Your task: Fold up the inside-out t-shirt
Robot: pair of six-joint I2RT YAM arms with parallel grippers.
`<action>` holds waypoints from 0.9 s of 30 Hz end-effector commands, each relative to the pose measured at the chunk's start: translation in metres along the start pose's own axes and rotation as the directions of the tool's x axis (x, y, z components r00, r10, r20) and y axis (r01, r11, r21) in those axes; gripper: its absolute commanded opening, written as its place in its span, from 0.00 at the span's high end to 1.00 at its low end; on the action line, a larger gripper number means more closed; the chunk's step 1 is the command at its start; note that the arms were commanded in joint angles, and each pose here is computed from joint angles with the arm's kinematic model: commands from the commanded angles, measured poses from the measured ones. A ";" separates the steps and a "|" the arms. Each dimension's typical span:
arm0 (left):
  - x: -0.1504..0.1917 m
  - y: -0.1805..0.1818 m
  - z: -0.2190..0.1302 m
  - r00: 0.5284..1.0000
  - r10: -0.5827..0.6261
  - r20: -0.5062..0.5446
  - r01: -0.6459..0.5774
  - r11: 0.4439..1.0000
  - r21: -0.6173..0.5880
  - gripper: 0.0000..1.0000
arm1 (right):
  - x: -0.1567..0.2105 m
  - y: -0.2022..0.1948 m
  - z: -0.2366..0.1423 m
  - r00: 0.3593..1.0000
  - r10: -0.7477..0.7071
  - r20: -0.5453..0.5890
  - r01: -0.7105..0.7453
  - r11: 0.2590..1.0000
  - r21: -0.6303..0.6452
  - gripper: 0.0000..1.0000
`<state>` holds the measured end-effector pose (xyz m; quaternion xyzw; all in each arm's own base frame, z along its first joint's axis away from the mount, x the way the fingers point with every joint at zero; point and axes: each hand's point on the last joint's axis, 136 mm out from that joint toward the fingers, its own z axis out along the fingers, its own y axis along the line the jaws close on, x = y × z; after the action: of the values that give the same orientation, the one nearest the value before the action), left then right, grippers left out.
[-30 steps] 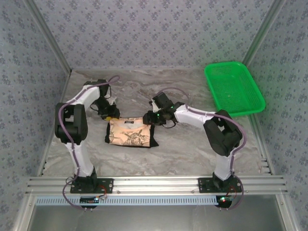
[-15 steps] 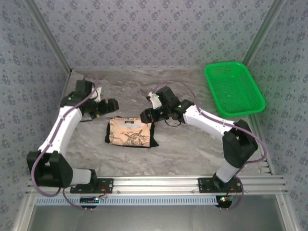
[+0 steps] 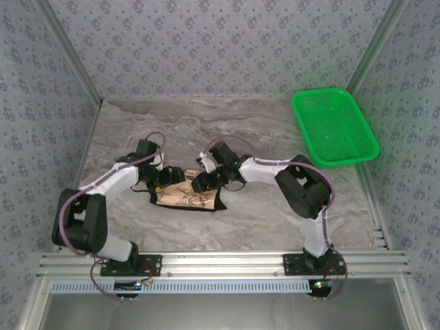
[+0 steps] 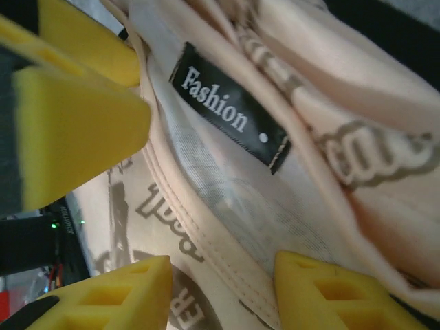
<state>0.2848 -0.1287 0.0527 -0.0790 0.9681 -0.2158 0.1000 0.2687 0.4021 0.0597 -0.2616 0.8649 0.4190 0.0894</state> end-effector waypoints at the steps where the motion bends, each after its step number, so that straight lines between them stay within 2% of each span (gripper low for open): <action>1: 0.003 0.022 0.020 1.000 0.027 -0.015 -0.028 0.996 -0.080 0.11 | 0.025 -0.033 0.004 0.998 0.055 -0.031 -0.053 0.996 0.066 0.55; 4: 0.004 0.023 0.018 0.999 0.033 -0.020 -0.035 0.996 -0.087 0.10 | 0.034 -0.039 -0.003 0.998 0.062 -0.032 -0.059 0.995 0.079 0.55; 7: -0.003 0.012 -0.002 0.998 0.065 -0.004 -0.065 0.995 -0.077 0.10 | 0.030 -0.019 -0.014 0.999 -0.004 -0.038 0.006 0.999 0.049 0.48; 10: -0.018 -0.013 -0.043 0.991 0.122 0.057 -0.120 0.992 -0.041 0.08 | 0.015 0.005 -0.034 0.996 -0.085 -0.015 0.085 0.996 0.022 0.45; 14: -0.041 -0.036 -0.108 0.974 0.143 0.173 -0.140 0.990 -0.031 0.05 | -0.003 0.024 -0.066 0.964 -0.260 0.053 0.256 0.964 0.075 0.40; 18: -0.060 -0.041 -0.162 0.948 0.121 0.296 -0.114 0.993 -0.038 0.03 | 0.000 0.006 -0.067 0.914 -0.406 0.014 0.399 0.904 0.157 0.39; 21: -0.068 -0.035 -0.185 0.920 0.112 0.376 -0.094 0.993 -0.067 0.01 | -0.004 -0.017 -0.062 0.888 -0.460 0.007 0.444 0.861 0.249 0.36; 24: -0.070 -0.028 -0.191 0.899 0.126 0.420 -0.097 0.991 -0.089 0.00 | -0.011 -0.033 -0.056 0.867 -0.498 -0.004 0.471 0.818 0.330 0.29; 27: -0.069 -0.020 -0.187 0.902 0.105 0.419 -0.076 0.993 -0.085 0.00 | -0.015 -0.040 -0.047 0.855 -0.519 0.010 0.485 0.805 0.343 0.27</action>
<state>0.3184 -0.0674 0.2544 -0.0754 0.9227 -0.1758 0.3346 0.2940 0.3520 0.0814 -0.4219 0.8233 0.2786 0.2580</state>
